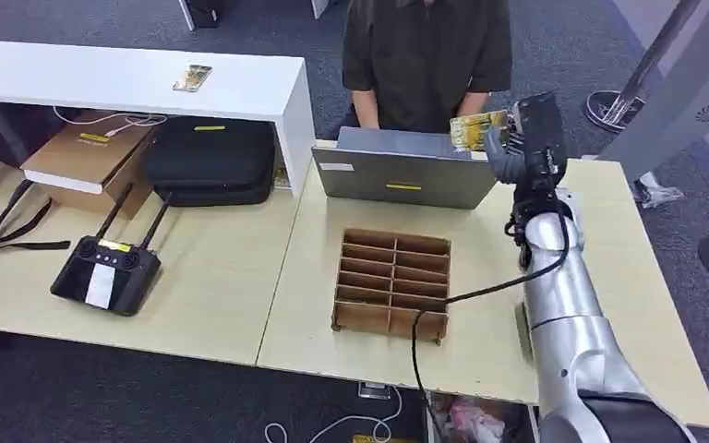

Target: Pass the card to the sensor for recognition and then transmit it.

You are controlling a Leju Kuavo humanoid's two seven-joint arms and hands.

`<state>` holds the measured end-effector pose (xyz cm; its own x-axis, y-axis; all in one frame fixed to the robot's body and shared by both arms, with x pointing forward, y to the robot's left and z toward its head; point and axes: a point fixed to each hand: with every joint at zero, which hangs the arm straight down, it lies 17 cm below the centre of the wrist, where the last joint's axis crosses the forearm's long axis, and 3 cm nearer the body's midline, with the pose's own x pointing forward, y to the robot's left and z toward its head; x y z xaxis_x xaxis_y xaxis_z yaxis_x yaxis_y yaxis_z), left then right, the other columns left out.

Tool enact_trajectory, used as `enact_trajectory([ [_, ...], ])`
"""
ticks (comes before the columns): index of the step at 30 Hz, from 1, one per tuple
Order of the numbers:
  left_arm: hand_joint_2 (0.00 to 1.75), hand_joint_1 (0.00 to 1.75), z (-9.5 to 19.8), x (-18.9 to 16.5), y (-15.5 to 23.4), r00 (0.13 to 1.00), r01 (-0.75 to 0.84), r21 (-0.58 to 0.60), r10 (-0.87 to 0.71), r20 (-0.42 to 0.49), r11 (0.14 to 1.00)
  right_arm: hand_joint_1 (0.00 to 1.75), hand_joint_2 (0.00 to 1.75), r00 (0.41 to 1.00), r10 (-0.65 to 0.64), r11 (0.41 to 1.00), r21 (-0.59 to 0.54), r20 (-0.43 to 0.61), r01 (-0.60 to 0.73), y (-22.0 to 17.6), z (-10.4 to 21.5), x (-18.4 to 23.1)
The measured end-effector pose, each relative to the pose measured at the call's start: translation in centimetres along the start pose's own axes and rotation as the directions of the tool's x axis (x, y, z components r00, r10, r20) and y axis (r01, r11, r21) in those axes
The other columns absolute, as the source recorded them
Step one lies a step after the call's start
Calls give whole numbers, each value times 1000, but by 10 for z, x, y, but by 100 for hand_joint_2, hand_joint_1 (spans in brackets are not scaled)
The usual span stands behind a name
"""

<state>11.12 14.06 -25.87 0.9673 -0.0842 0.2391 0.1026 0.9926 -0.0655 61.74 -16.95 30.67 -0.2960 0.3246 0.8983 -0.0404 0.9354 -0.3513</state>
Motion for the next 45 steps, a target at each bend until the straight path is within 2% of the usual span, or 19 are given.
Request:
enact_trajectory([
  [6,0,0,0,0,1,1000,-16,5,16,2,1000,175,175,999,-52,999,-12,3,52,-16,1,-5],
  [12,0,0,0,1,3,999,-40,14,40,7,999,175,175,999,-39,999,-28,-8,39,-34,2,-15],
  [19,0,0,0,-1,3,998,-61,17,61,16,998,175,175,998,48,997,-64,-52,-51,-70,7,-42],
  [24,0,0,0,-2,5,997,-76,22,75,23,997,175,175,988,109,988,-98,-106,-120,-107,20,-77],
  [33,0,0,-1,-11,12,996,-93,39,92,11,995,175,175,962,120,978,-136,-245,-157,-146,90,-164],
  [36,0,0,0,-25,14,995,-98,49,99,-23,994,175,175,953,108,975,-159,-283,-158,-155,121,-185],
  [39,0,0,1,-46,16,991,-119,55,121,-50,991,175,175,947,95,975,-162,-308,-151,-158,150,-201],
  [45,0,0,2,-50,19,988,-144,60,147,-55,988,175,175,942,98,972,-172,-321,-159,-158,181,-208],
])
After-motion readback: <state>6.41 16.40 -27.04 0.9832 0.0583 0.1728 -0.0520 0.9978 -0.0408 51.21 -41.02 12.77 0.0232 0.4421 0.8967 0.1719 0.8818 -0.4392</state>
